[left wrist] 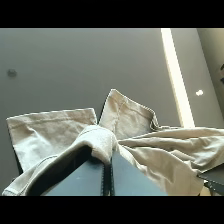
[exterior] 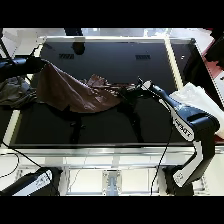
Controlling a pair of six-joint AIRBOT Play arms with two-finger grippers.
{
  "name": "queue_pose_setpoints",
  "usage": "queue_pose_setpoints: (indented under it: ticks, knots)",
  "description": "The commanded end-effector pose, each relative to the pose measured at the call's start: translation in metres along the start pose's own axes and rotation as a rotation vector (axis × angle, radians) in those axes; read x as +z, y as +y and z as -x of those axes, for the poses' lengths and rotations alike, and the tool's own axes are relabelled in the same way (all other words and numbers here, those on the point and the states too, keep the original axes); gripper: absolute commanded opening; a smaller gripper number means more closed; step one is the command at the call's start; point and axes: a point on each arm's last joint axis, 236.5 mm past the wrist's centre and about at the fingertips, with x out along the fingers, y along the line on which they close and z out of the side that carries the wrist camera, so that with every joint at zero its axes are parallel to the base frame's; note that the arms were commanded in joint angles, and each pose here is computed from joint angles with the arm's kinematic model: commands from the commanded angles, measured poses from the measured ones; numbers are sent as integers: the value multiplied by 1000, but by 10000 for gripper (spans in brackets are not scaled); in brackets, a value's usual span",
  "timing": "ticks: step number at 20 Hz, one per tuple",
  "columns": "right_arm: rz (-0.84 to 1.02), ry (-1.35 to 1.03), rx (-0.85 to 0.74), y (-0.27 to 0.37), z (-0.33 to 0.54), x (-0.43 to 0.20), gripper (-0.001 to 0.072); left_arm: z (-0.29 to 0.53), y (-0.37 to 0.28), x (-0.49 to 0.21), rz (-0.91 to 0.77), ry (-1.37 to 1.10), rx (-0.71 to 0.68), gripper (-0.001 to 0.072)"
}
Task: Fold the shirts.
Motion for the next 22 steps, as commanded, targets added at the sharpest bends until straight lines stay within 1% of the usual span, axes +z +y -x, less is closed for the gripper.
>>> queue_pose_setpoints:
  ticks: [1,2,4,5,7,8,10,11,12,14,15,17,19,21,22]
  knots:
    - [-87,-75,41,7,-3,19,58,0,0,1,-1,-2,1,12]
    - [-86,-113,58,11,-1,28,17,0,0,1,-2,-3,1,12]
    - [-32,-171,77,18,6,46,15,0,1,1,-6,-3,2,12]
    - [32,-181,82,22,12,52,15,0,1,1,-5,-4,3,12]
    - [275,-172,76,39,38,56,12,4,-1,5,-41,-20,4,12]
    - [422,-168,42,46,61,57,12,11,-5,10,-66,-37,4,12]
    - [637,-201,-75,58,121,57,12,38,-19,26,-130,-105,6,11]
    - [717,-242,-124,68,158,56,12,56,-29,35,-157,-152,7,11]
    - [786,-297,-140,87,202,50,12,80,-40,47,-182,-216,13,11]
    - [908,-472,-94,137,301,28,12,133,-60,72,-239,-368,43,10]
    - [959,-594,-44,165,358,10,11,164,-70,83,-273,-452,66,10]
    - [1041,-828,38,205,465,-30,11,213,-96,92,-317,-559,64,9]
    - [1090,-1026,80,226,550,-63,10,229,-109,88,-336,-554,45,8]
    - [1100,-1083,76,231,570,-67,10,216,-108,77,-334,-485,31,9]
    - [1091,-1051,42,225,557,-56,9,201,-103,68,-311,-420,16,9]
